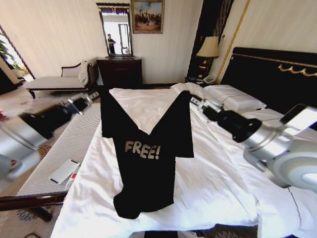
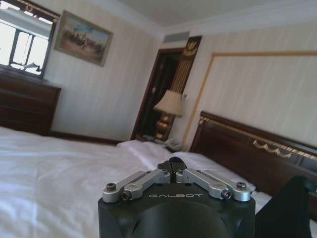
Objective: Fold the clothes on the bed.
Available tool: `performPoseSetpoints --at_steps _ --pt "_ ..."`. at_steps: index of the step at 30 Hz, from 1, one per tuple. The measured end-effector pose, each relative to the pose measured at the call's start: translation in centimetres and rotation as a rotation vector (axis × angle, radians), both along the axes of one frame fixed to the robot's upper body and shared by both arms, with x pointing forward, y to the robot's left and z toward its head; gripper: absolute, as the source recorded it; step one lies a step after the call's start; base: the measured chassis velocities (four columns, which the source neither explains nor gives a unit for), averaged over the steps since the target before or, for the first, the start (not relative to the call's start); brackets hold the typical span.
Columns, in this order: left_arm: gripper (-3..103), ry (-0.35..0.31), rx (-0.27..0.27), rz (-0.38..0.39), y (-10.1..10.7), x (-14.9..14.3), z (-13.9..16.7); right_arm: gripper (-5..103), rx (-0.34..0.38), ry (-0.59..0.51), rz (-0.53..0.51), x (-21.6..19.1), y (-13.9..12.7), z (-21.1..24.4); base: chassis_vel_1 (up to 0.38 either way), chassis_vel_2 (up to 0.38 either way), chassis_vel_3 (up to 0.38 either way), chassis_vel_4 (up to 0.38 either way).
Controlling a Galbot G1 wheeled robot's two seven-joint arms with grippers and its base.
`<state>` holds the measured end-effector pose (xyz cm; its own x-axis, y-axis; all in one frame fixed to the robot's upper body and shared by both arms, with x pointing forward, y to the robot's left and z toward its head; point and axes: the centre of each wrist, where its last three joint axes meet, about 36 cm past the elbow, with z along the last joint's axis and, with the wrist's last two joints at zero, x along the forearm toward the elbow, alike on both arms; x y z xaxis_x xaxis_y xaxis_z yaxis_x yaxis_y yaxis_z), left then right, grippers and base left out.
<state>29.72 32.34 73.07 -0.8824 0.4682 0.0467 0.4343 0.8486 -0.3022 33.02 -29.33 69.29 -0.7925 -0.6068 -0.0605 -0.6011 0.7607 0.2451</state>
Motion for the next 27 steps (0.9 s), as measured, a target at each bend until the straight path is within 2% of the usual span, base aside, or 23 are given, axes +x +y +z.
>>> performPoseSetpoints --at_steps 2,6,8,9,11,13,14,17,18,19,20,21,24,25,27 --pt "0 0.029 0.042 0.028 -0.1 0.1 -0.4 0 -0.03 0.05 -0.101 1.6 -1.4 -0.9 0.0 0.0 0.0 0.0" --pt "0 0.02 0.046 0.027 0.0 -0.1 0.2 0 -0.015 0.067 -0.163 3.0 -2.9 -1.6 0.0 0.0 0.0 0.0" --pt "0 -0.004 0.031 0.023 0.2 -0.4 1.0 0 0.033 0.007 -0.107 2.8 -2.9 -1.2 0.0 0.0 0.0 0.0" --pt "0 -0.004 0.031 0.023 0.2 -0.4 1.0 0 0.033 0.007 -0.107 2.8 -2.9 -1.2 0.0 0.0 0.0 0.0" --pt "0 -0.028 0.027 0.023 0.3 -0.6 1.5 0 0.075 -0.046 -0.035 2.2 -2.2 -0.6 0.0 0.0 0.0 0.0" --pt "0 -0.09 0.029 0.031 0.3 -0.8 2.4 0 0.131 -0.118 0.073 0.7 -0.8 0.7 0.0 0.0 0.0 0.0" --pt "0 -0.09 0.029 0.031 0.3 -0.8 2.4 0 0.131 -0.118 0.073 0.7 -0.8 0.7 0.0 0.0 0.0 0.0" --pt "0 -0.197 0.077 0.076 0.1 -1.5 4.4 0 0.151 -0.209 0.137 -1.1 0.5 2.5 0.0 0.0 0.0 0.0" --pt "0 -0.233 0.102 0.107 0.1 -1.9 5.2 0 0.149 -0.241 0.12 -1.4 0.6 3.3 0.0 0.0 0.0 0.0" --pt "0 -0.233 0.102 0.107 0.1 -1.9 5.2 0 0.149 -0.241 0.12 -1.4 0.6 3.3 0.0 0.0 0.0 0.0" --pt "0 -0.264 0.13 0.153 0.2 -2.5 6.2 0 0.146 -0.283 0.073 -1.8 0.6 4.5 0.0 0.0 0.0 0.0" --pt "0 -0.263 0.137 0.172 0.3 -2.9 6.7 0 0.147 -0.298 0.046 -2.0 0.5 5.0 0.0 0.0 0.0 0.0" --pt "0 -0.247 0.12 0.219 0.7 -4.1 8.0 0 0.16 -0.323 -0.054 -2.4 0.0 6.4 0.0 0.0 0.0 0.0" --pt "0 -0.247 0.12 0.219 0.7 -4.1 8.0 0 0.16 -0.323 -0.054 -2.4 0.0 6.4 0.0 0.0 0.0 0.0" --pt "0 -0.25 0.086 0.204 0.8 -4.8 8.7 0 0.181 -0.339 -0.084 -2.6 -0.3 7.3 0.0 0.0 0.0 0.0"
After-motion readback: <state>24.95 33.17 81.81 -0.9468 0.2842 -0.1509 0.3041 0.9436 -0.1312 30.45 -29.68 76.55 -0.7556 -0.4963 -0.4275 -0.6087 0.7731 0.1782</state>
